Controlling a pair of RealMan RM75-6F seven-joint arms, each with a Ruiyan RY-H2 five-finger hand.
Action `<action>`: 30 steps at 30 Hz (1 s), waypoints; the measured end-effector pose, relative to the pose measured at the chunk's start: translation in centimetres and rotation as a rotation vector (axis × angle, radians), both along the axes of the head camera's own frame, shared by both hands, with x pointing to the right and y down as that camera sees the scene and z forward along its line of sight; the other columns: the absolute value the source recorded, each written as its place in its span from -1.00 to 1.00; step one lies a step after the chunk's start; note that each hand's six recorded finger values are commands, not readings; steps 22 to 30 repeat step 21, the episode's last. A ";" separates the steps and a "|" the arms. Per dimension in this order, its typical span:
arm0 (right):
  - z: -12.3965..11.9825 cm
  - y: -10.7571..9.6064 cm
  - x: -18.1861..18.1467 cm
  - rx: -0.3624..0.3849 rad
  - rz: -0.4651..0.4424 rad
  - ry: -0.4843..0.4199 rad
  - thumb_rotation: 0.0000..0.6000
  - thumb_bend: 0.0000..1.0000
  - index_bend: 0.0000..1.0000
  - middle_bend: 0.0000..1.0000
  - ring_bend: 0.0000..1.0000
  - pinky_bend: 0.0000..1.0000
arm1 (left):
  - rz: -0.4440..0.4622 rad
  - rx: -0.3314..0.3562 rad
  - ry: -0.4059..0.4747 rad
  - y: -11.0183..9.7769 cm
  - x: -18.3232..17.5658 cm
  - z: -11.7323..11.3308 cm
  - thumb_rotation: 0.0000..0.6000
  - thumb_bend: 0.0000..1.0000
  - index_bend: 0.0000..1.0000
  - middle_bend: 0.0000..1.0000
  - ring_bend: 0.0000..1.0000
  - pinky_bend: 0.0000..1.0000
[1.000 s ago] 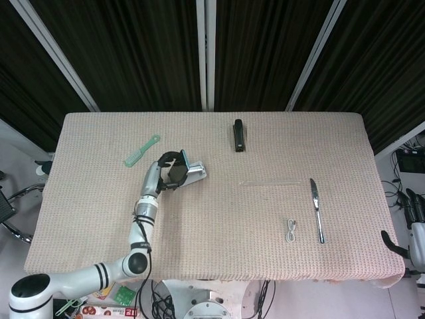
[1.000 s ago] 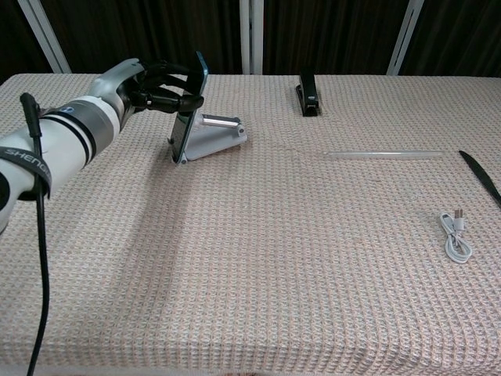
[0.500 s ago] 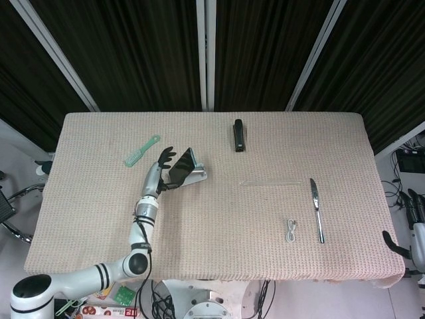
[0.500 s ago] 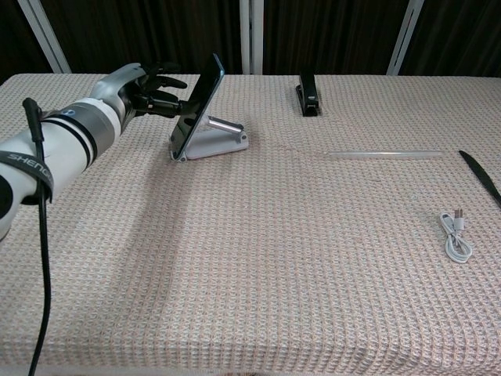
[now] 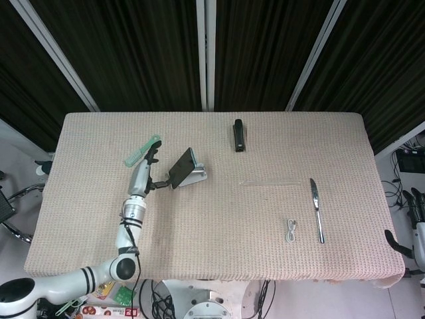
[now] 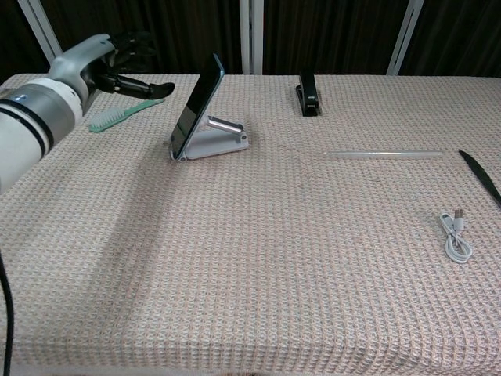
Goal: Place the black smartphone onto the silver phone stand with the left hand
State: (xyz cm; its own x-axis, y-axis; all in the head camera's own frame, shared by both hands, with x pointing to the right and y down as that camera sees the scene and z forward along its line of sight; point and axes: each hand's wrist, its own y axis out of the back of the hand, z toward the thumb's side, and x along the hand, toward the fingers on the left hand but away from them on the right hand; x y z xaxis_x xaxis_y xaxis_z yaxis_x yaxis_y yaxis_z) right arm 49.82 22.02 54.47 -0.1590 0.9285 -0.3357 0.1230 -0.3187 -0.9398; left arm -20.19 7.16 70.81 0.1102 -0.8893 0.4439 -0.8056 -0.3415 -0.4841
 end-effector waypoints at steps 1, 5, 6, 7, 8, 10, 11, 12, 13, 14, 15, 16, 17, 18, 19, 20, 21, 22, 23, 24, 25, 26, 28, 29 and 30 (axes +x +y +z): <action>0.1 0.0 0.0 -0.002 -0.003 0.002 1.00 -0.59 -1.00 -1.00 -1.00 -1.00 | 0.016 0.023 -0.021 0.0 -0.7 -0.6 1.00 -0.49 -0.87 -0.86 -0.80 -0.55; 0.4 0.1 -0.2 -0.011 -0.034 0.010 1.00 -0.59 -1.00 -1.00 -1.00 -1.00 | 0.130 0.140 -0.178 0.4 -4.9 -3.6 1.00 -0.48 -0.85 -0.85 -0.80 -0.55; 0.5 0.1 -0.3 -0.013 -0.045 0.011 1.00 -0.59 -1.00 -1.00 -1.00 -1.00 | 0.162 0.167 -0.225 0.6 -5.9 -4.3 1.00 -0.48 -0.85 -0.85 -0.80 -0.55; 0.6 0.1 -0.4 -0.014 -0.059 0.014 1.00 -0.60 -1.00 -1.00 -1.00 -1.00 | 0.196 0.195 -0.277 1.0 -7.0 -5.0 1.00 -0.48 -0.82 -0.85 -0.81 -0.55; 0.7 0.2 -0.5 -0.014 -0.069 0.016 1.00 -0.60 -1.00 -1.00 -1.00 -1.00 | 0.244 0.232 -0.357 1.5 -8.5 -6.0 1.00 -0.48 -0.80 -0.85 -0.81 -0.55; 1.0 0.3 -0.8 -0.013 -0.086 0.018 1.00 -0.60 -1.00 -1.00 -1.00 -1.00 | 0.313 0.285 -0.491 2.5 -11.0 -7.5 1.00 -0.50 -0.78 -0.84 -0.82 -0.56; 1.1 0.4 -0.9 -0.012 -0.091 0.018 1.00 -0.60 -1.00 -1.00 -1.00 -1.00 | 0.347 0.309 -0.581 3.4 -12.7 -8.4 1.00 -0.51 -0.78 -0.84 -0.82 -0.57; 1.2 0.4 -1.0 -0.012 -0.095 0.018 1.00 -0.60 -1.00 -1.00 -1.00 -1.00 | 0.363 0.320 -0.646 4.2 -14.0 -9.1 1.00 -0.53 -0.78 -0.84 -0.82 -0.57; 1.3 0.5 -1.1 -0.014 -0.100 0.019 1.00 -0.60 -1.00 -1.00 -1.00 -1.00 | 0.372 0.324 -0.707 5.0 -15.3 -9.7 1.00 -0.55 -0.78 -0.84 -0.82 -0.57; 1.4 0.5 -1.1 -0.016 -0.102 0.021 1.00 -0.60 -1.00 -1.00 -1.00 -1.00 | 0.376 0.322 -0.778 6.3 -17.0 -10.5 1.00 -0.57 -0.78 -0.83 -0.82 -0.58; 1.5 0.5 -1.2 -0.018 -0.106 0.022 1.00 -0.60 -1.00 -1.00 -1.00 -1.00 | 0.375 0.317 -0.821 7.3 -18.1 -11.0 0.99 -0.59 -0.78 -0.83 -0.82 -0.58; 1.6 0.5 -1.3 -0.021 -0.111 0.024 1.00 -0.60 -1.00 -1.00 -1.00 -1.00 | 0.371 0.310 -0.855 8.3 -19.1 -11.5 0.95 -0.60 -0.78 -0.83 -0.82 -0.58; 1.7 0.5 -1.4 -0.023 -0.114 0.025 1.00 -0.60 -1.00 -1.00 -1.00 -1.00 | 0.361 0.301 -0.889 9.5 -20.2 -12.1 0.89 -0.61 -0.78 -0.83 -0.82 -0.58; 1.8 0.5 -1.5 -0.025 -0.117 0.024 1.00 -0.60 -1.00 -1.00 -1.00 -1.00 | 0.351 0.296 -0.909 10.3 -20.8 -12.6 0.81 -0.62 -0.78 -0.83 -0.82 -0.58; 2.0 0.5 -1.6 -0.027 -0.119 0.022 1.00 -0.60 -1.00 -1.00 -1.00 -1.00 | 0.339 0.293 -0.925 11.0 -21.4 -13.0 0.73 -0.62 -0.78 -0.83 -0.82 -0.58; 2.1 0.4 -1.7 -0.028 -0.120 0.021 1.00 -0.60 -1.00 -1.00 -1.00 -1.00 | 0.325 0.288 -0.941 11.8 -22.1 -13.6 0.71 -0.62 -0.78 -0.83 -0.82 -0.58; 2.1 0.4 -1.8 -0.029 -0.122 0.020 1.00 -0.60 -1.00 -1.00 -1.00 -1.00 | 0.315 0.283 -0.950 12.4 -22.6 -14.0 0.71 -0.62 -0.78 -0.83 -0.82 -0.58; 2.1 0.4 -1.8 -0.029 -0.122 0.020 1.00 -0.60 -1.00 -1.00 -1.00 -1.00 | 0.315 0.283 -0.950 12.4 -22.6 -14.0 0.71 -0.62 -0.78 -0.83 -0.82 -0.58; 2.1 0.4 -1.8 -0.029 -0.122 0.020 1.00 -0.60 -1.00 -1.00 -1.00 -1.00 | 0.315 0.283 -0.950 12.4 -22.6 -14.0 0.71 -0.62 -0.78 -0.83 -0.82 -0.58; 2.1 0.4 -1.8 -0.029 -0.122 0.020 1.00 -0.60 -1.00 -1.00 -1.00 -1.00 | 0.315 0.283 -0.950 12.4 -22.6 -14.0 0.71 -0.62 -0.78 -0.83 -0.82 -0.58; 2.1 0.4 -1.8 -0.029 -0.122 0.020 1.00 -0.60 -1.00 -1.00 -1.00 -1.00 | 0.315 0.283 -0.950 12.4 -22.6 -14.0 0.71 -0.62 -0.78 -0.83 -0.82 -0.58; 2.1 0.4 -1.8 -0.029 -0.122 0.020 1.00 -0.60 -1.00 -1.00 -1.00 -1.00 | 0.315 0.283 -0.950 12.4 -22.6 -14.0 0.71 -0.62 -0.78 -0.83 -0.82 -0.58; 2.1 0.4 -1.8 -0.029 -0.122 0.020 1.00 -0.60 -1.00 -1.00 -1.00 -1.00 | 0.315 0.283 -0.950 12.4 -22.6 -14.0 0.71 -0.62 -0.78 -0.83 -0.82 -0.58; 2.1 0.4 -1.8 -0.029 -0.122 0.020 1.00 -0.60 -1.00 -1.00 -1.00 -1.00 | 0.315 0.283 -0.950 12.4 -22.6 -14.0 0.71 -0.62 -0.78 -0.83 -0.82 -0.58; 2.1 0.4 -1.8 -0.029 -0.122 0.020 1.00 -0.60 -1.00 -1.00 -1.00 -1.00 | 0.315 0.283 -0.950 12.4 -22.6 -14.0 0.71 -0.62 -0.78 -0.83 -0.82 -0.58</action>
